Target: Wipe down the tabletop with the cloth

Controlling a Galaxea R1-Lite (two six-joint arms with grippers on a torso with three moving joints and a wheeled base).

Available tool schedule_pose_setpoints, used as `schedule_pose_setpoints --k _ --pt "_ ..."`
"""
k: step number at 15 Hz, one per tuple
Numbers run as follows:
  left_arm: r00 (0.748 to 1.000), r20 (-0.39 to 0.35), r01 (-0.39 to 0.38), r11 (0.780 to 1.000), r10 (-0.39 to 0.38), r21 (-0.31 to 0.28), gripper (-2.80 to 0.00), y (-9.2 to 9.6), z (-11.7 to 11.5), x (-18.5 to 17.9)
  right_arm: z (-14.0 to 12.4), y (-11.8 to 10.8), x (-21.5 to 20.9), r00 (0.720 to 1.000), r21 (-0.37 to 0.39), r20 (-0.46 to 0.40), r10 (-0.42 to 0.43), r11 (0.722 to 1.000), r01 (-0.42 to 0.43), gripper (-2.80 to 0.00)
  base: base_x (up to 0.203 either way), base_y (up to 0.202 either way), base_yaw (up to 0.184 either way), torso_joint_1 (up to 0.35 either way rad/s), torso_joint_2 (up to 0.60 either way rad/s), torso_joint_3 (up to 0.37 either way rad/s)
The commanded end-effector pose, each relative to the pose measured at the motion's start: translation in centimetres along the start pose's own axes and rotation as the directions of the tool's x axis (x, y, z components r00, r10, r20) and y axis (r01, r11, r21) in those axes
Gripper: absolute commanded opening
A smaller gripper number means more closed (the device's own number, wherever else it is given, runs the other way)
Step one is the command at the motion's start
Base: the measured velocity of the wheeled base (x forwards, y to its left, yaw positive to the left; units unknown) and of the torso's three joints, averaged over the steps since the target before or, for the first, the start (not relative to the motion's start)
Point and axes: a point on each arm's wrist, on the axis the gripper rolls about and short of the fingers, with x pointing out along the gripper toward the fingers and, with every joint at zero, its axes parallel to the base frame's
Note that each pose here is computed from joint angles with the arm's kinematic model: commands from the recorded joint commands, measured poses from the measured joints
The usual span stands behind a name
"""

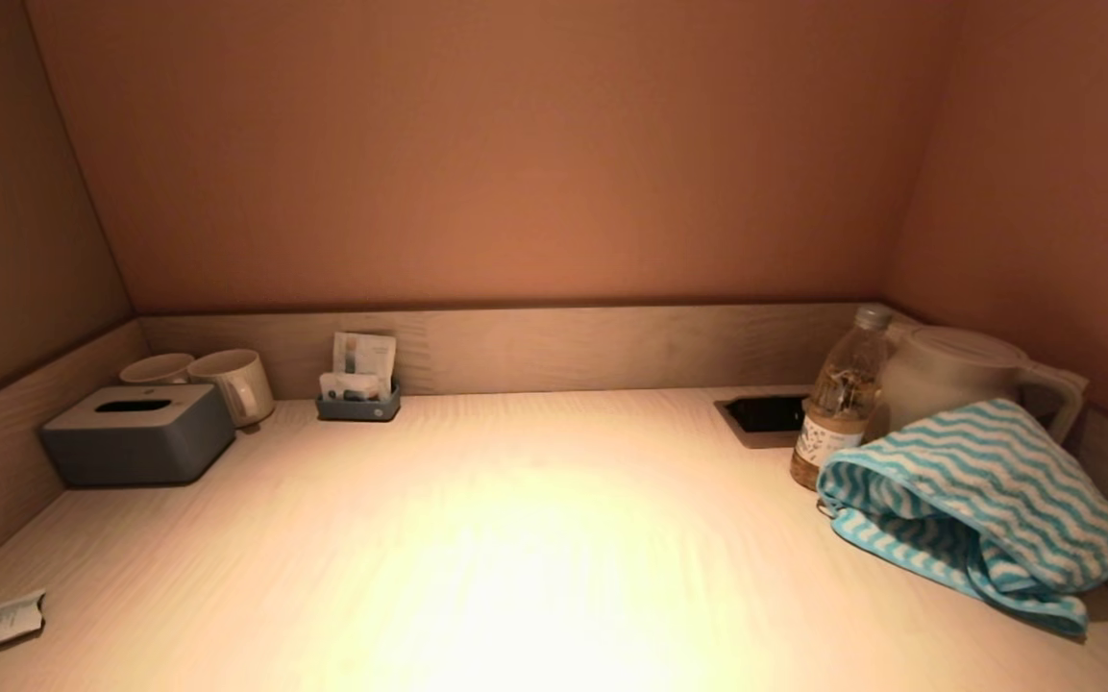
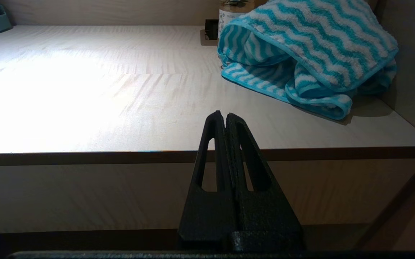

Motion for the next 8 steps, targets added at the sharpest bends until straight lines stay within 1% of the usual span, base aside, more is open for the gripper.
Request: schedule_pose_setpoints --k 1,8 --pt "1.000 0.000 0.000 1.000 0.000 0.000 -2.80 0.00 0.00 0.00 0.00 0.00 0.00 1.000 0.000 0.001 0.000 1.000 0.000 -2.80 0.000 0.000 0.000 0.000 0.00 0.000" --pt "1.000 0.000 0.000 1.000 0.000 0.000 -2.80 0.00 0.00 0.00 -0.01 0.00 0.00 1.000 0.001 -0.001 0.001 1.000 -0.001 -2.80 0.000 0.000 0.000 0.000 0.00 0.000"
